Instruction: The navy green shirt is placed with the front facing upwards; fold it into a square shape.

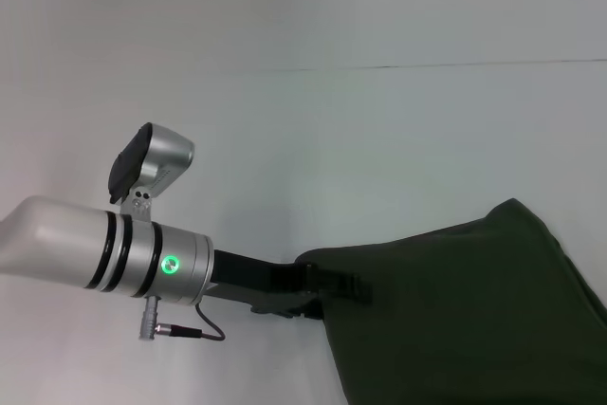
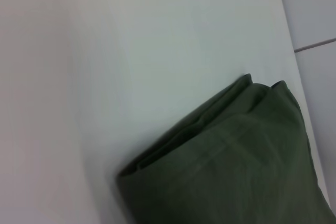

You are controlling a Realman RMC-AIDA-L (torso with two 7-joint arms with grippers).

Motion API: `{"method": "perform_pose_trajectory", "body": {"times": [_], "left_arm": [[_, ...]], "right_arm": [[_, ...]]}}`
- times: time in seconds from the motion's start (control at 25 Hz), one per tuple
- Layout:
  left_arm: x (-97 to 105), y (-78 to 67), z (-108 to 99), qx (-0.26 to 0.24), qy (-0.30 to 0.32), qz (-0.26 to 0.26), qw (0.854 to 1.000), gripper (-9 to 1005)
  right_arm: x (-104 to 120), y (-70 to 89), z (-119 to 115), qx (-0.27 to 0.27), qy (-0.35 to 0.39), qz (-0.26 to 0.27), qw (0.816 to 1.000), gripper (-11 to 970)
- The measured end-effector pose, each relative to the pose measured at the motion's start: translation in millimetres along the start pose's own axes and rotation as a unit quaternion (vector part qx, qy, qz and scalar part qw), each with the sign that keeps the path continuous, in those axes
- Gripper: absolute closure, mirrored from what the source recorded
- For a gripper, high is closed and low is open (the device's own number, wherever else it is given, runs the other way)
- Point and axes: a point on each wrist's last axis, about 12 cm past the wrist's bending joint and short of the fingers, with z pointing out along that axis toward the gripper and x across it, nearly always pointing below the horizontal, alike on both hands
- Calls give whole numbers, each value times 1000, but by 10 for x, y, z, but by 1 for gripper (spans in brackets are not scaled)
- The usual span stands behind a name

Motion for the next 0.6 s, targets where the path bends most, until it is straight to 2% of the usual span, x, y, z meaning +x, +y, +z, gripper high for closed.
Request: {"method": "perform_pose_trajectory", "body": {"times": [0.56,0.6], "left_arm": [[-62,-39,86,-13,-8,28,999,171],[-66,-39,93,-16,-7,30,999,201]], "right_arm": [[-7,-4,10,0,2,-1,1000,37],[-10,-4,9,0,2,0,1000,37]]}}
